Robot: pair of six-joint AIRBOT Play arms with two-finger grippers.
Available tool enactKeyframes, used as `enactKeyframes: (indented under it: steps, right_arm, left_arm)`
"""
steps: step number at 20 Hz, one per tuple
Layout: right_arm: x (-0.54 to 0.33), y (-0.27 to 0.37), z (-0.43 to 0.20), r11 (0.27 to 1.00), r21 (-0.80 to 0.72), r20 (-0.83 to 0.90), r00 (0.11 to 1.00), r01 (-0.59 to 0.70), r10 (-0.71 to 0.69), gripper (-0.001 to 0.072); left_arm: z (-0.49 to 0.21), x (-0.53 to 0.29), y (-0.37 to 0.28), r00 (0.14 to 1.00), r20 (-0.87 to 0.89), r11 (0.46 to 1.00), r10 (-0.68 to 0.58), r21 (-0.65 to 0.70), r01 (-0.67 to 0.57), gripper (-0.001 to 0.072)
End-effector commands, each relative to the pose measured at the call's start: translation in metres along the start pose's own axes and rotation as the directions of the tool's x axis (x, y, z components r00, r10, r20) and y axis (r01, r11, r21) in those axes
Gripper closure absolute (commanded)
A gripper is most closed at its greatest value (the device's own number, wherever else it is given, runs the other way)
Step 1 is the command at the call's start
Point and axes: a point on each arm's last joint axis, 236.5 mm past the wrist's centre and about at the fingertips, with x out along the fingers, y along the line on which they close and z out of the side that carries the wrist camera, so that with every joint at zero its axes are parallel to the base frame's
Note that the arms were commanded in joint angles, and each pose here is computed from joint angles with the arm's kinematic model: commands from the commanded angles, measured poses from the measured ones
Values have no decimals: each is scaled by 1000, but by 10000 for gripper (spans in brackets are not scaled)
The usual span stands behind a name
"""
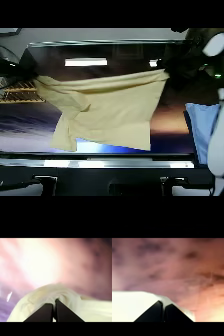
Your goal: Fold the clothes and pants, and hang the long-sleeved shirts on hangers.
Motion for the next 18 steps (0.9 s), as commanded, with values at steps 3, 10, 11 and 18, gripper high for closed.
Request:
enactKeyframes:
  steps: [3, 10, 11, 18]
  right_arm:
    - [148, 9, -33, 967, 209, -189, 965, -142, 183, 684]
    - [157, 15, -35, 964, 179, -210, 950, -196, 232, 435]
    - [145, 13, -38, 969, 133, -240, 942, -207, 234, 299]
    - [9, -88, -31, 980, 24, -241, 950, -197, 197, 235]
  left_arm:
    - [-67, 174, 29, 939, -342, 998, 48, -18, -57, 692]
    - [-53, 180, 33, 942, -335, 993, 25, 120, 16, 648]
    - [-44, 170, 36, 946, -325, 993, 23, 118, 17, 561]
    - [-4, 72, 63, 961, -264, 989, -79, 101, 109, 243]
